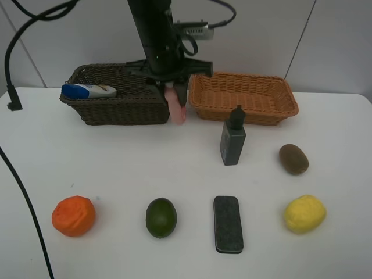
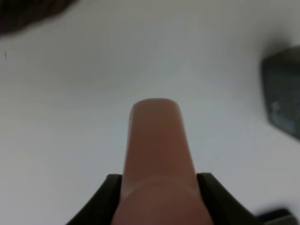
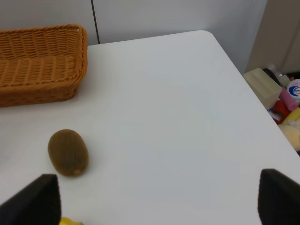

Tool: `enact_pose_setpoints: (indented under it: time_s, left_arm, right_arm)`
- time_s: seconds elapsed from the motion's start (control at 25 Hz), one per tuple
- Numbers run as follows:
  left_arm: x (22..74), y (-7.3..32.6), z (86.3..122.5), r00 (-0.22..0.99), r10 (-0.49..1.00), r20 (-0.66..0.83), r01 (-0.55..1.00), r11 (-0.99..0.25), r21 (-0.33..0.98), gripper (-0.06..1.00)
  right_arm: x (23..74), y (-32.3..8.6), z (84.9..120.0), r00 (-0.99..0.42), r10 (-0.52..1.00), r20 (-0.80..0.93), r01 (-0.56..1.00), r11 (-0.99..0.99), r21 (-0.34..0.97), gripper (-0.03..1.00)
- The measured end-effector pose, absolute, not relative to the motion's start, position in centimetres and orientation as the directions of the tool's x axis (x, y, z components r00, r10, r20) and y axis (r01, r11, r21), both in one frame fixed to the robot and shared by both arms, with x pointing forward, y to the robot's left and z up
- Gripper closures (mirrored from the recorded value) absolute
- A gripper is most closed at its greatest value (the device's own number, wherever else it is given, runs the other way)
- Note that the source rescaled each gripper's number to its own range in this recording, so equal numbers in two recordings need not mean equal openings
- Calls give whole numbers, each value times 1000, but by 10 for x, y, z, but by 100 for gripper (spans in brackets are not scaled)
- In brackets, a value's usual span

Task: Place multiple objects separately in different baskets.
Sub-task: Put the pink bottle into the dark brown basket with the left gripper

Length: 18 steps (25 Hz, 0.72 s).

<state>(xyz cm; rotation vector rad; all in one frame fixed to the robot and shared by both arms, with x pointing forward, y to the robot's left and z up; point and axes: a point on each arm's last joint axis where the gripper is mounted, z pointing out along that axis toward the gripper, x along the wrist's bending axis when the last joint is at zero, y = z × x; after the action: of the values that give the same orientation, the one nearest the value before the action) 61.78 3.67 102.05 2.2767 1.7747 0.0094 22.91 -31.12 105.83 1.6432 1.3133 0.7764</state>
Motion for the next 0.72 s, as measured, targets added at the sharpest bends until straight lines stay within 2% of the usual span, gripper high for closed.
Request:
enact_pose_setpoints:
  time_s: [0.12, 0.24, 0.4, 0.56, 0.6, 0.64, 0.72]
  left_arm:
    - [648, 59, 1064, 228, 954, -192, 924, -150, 351, 94]
    - [677, 93, 1071, 158, 967, -198, 916, -68, 396, 94]
    - [708, 139, 1039, 57, 984, -169, 938, 6, 347, 94]
    - [726, 169, 1005, 23, 990, -136, 955, 19, 295, 93]
    - [729, 173, 999, 28, 991, -129, 957, 11, 289, 89]
    - [731, 176, 994, 31, 992, -125, 958, 7, 286, 79]
    - [732, 177, 992, 37, 992, -122, 958, -1, 286, 49]
  right_arm:
    - [229, -311, 1058, 249, 967, -47, 425, -66, 903, -3]
    - [229, -311, 1058, 249, 967, -47, 425, -66, 903, -3]
    - [229, -311, 1058, 249, 967, -47, 425, -66, 903, -3]
    - [229, -311, 1058, 249, 967, -47, 425, -66, 903, -3]
    - [229, -311, 1058, 249, 967, -47, 425, -66, 903, -3]
    - [229, -311, 1058, 249, 967, -47, 425, -66, 903, -3]
    - [229, -311, 1058, 249, 967, -47, 425, -66, 903, -3]
